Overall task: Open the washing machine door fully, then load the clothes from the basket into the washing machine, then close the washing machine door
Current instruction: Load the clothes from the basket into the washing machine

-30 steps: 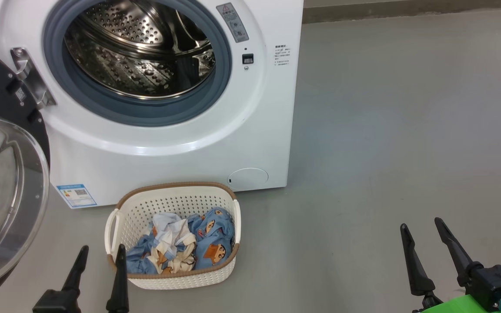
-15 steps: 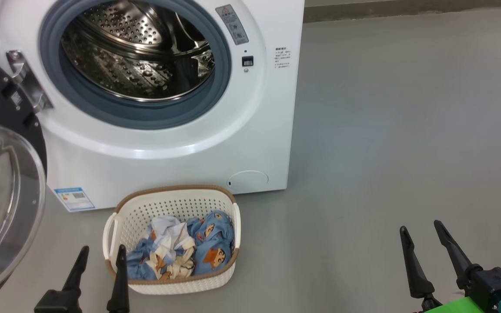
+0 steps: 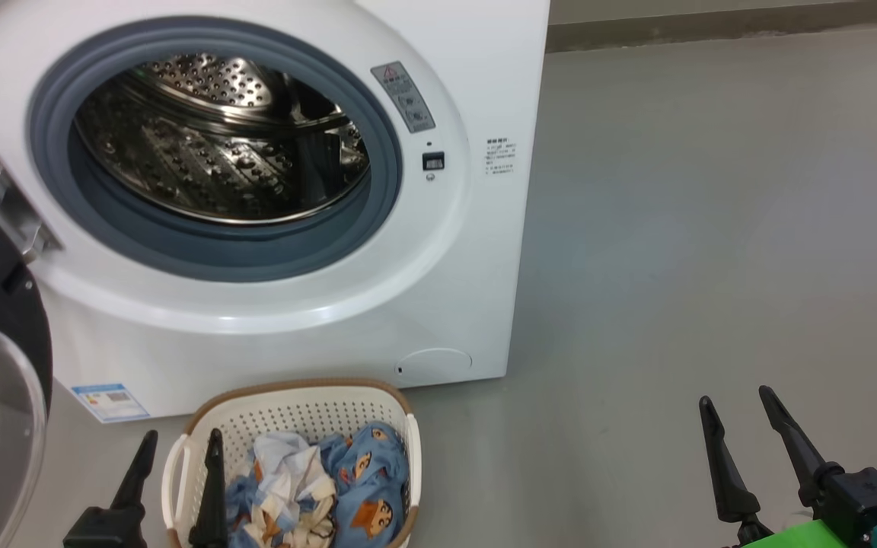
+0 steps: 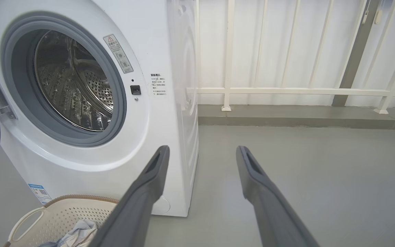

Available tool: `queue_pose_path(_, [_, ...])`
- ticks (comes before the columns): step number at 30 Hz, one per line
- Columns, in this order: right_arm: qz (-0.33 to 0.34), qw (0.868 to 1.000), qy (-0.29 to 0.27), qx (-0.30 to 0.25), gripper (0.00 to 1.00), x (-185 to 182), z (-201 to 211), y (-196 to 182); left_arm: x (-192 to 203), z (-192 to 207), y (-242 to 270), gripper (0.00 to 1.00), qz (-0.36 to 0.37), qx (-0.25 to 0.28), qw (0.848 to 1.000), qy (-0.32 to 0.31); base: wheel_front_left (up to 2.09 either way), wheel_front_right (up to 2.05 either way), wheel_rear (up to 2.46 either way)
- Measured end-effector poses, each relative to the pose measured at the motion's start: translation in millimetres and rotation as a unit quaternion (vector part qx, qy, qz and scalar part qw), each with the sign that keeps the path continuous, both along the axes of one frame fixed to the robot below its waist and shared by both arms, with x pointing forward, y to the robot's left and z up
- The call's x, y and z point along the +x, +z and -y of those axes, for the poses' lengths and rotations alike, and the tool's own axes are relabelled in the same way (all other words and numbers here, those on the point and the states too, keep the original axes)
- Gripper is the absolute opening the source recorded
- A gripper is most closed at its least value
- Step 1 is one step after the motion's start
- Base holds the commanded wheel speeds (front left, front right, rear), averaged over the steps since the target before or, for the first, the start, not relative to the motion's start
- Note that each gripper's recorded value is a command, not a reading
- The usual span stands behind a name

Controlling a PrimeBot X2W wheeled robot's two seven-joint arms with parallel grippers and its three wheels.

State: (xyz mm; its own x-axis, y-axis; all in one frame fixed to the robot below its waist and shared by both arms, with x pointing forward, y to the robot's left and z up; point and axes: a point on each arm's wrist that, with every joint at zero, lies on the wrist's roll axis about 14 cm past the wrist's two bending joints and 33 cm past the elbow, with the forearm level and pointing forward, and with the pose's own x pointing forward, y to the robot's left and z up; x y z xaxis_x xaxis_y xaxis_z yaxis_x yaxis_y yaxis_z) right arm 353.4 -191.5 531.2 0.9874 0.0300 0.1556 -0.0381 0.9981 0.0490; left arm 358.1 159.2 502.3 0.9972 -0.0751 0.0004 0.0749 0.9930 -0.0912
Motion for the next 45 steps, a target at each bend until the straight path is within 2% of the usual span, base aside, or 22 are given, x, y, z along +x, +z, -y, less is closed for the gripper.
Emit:
queue_pose_path(34, [-0.016,1.000,0.000,0.000,1.00,4.5,-0.1,-10.3,4.8,6.2,-11.2,1.00,-0.016,0.003,1.000,-0.009,0.11,-0.11,0.00])
queue_pose_path(39, [-0.019,1.000,0.002,-0.002,1.00,12.8,-0.1,-12.3,16.9,24.5,-22.0,1.00,-0.032,0.001,0.999,-0.044,0.00,0.00,0.00])
queue_pose_path(45, [-0.022,1.000,0.011,-0.002,1.00,29.8,-5.7,-15.9,32.4,65.0,-65.8,1.00,-0.103,-0.011,0.988,-0.114,0.00,0.00,0.00])
